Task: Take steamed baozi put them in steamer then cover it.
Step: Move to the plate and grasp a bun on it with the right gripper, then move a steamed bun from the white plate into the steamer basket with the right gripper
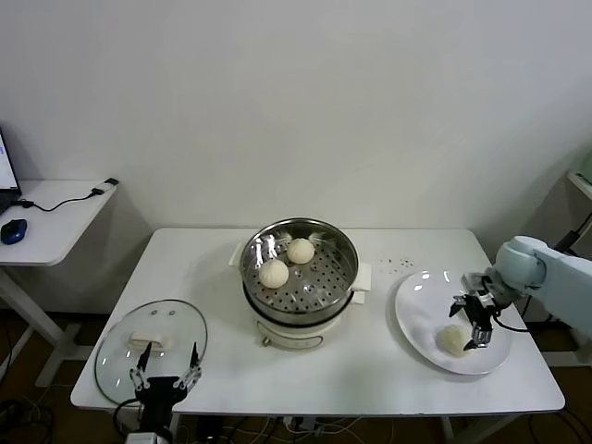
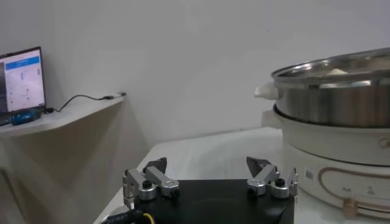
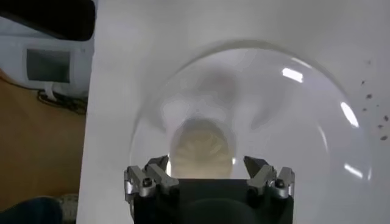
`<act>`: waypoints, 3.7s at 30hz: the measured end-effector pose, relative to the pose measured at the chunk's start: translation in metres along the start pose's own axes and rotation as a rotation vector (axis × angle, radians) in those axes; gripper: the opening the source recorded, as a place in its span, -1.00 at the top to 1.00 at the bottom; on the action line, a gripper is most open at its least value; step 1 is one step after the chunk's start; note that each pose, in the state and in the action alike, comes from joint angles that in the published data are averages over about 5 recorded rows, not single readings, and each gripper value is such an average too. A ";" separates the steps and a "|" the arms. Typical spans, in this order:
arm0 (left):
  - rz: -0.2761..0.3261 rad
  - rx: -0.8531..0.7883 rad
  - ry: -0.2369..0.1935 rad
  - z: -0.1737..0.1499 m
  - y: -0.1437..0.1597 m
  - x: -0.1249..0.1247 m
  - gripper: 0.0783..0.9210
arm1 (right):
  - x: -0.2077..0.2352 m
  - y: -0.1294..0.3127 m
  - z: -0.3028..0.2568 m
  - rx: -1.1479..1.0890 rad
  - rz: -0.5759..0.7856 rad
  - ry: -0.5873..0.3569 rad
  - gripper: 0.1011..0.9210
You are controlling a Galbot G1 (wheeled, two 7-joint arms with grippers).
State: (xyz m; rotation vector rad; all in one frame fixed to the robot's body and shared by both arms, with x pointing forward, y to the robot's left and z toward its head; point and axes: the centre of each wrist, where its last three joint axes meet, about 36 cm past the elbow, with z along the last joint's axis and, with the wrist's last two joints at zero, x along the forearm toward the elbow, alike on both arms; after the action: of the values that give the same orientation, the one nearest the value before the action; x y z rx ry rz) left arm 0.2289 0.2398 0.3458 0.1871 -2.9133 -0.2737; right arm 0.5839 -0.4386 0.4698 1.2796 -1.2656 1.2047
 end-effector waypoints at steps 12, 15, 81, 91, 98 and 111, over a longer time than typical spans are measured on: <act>0.003 0.000 0.010 0.002 -0.001 0.003 -0.77 | -0.020 -0.003 -0.001 0.006 -0.004 0.017 -0.66; 0.003 0.000 0.011 0.002 -0.001 0.003 -0.77 | -0.022 -0.004 -0.001 0.006 -0.007 0.016 -0.55; -0.007 0.002 0.043 0.009 0.008 0.018 -0.77 | 0.090 -0.089 -0.442 1.553 -0.118 0.036 -0.41; -0.003 0.003 0.045 0.010 0.007 0.018 -0.77 | 0.081 -0.084 -0.445 1.581 -0.123 0.038 -0.74; -0.002 0.002 0.046 0.010 0.007 0.019 -0.77 | 0.099 -0.087 -0.442 1.583 -0.088 0.038 -0.76; 0.011 -0.019 0.029 0.007 0.003 0.021 -0.77 | 0.175 -0.115 -0.362 1.247 0.101 0.040 -0.76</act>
State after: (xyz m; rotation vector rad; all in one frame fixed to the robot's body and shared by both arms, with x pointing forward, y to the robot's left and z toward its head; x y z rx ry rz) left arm 0.2071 0.2410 0.3433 0.1700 -2.8809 -0.2941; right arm 0.6858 -0.0882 0.6745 2.0043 -0.4455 2.2113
